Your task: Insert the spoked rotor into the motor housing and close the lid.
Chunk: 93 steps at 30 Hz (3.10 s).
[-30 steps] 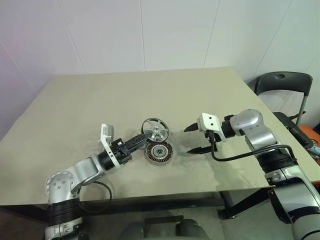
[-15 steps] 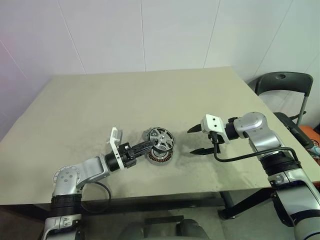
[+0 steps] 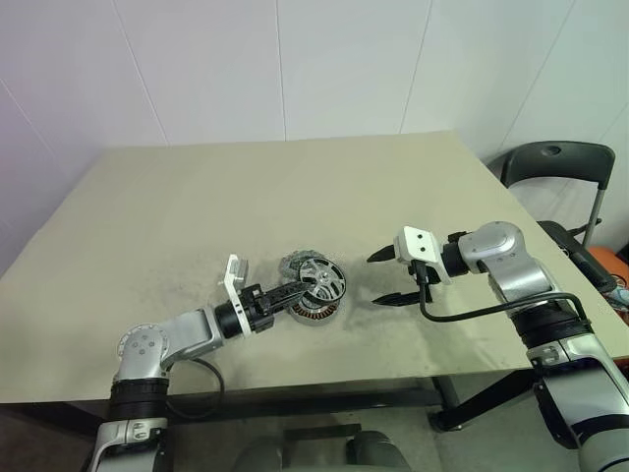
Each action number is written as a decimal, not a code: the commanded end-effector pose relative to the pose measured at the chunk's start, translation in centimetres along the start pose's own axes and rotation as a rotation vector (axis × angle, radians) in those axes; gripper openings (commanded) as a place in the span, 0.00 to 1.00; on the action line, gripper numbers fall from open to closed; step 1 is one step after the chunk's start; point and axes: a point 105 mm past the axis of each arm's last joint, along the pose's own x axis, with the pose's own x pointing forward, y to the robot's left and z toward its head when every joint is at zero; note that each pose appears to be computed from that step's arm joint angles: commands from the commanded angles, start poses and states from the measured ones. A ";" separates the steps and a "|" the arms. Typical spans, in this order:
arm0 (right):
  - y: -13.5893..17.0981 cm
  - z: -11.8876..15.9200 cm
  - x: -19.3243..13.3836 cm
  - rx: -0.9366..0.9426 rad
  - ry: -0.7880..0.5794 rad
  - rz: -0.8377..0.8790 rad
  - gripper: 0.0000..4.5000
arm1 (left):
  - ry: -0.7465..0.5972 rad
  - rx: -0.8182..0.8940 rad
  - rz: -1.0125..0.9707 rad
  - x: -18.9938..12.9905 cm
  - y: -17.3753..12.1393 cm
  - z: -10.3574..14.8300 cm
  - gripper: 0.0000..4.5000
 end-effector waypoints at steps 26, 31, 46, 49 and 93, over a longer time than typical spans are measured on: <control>-0.3 1.8 -0.9 0.018 -0.082 -0.010 1.00 | -0.040 0.018 0.015 -0.6 0.4 1.1 0.08; -0.3 2.0 -1.1 0.042 -0.094 -0.008 1.00 | -0.041 0.016 0.017 -0.7 0.5 1.2 0.08; -0.5 2.3 -1.1 0.034 -0.101 -0.010 1.00 | -0.026 0.046 0.044 -1.0 0.6 1.4 0.67; -0.5 2.4 -1.1 0.034 -0.103 -0.008 1.00 | -0.003 0.085 0.066 -1.4 0.3 1.5 0.81; 0.8 6.1 8.5 0.079 -0.288 0.025 0.00 | -0.015 1.421 0.299 -9.5 -2.5 5.2 0.81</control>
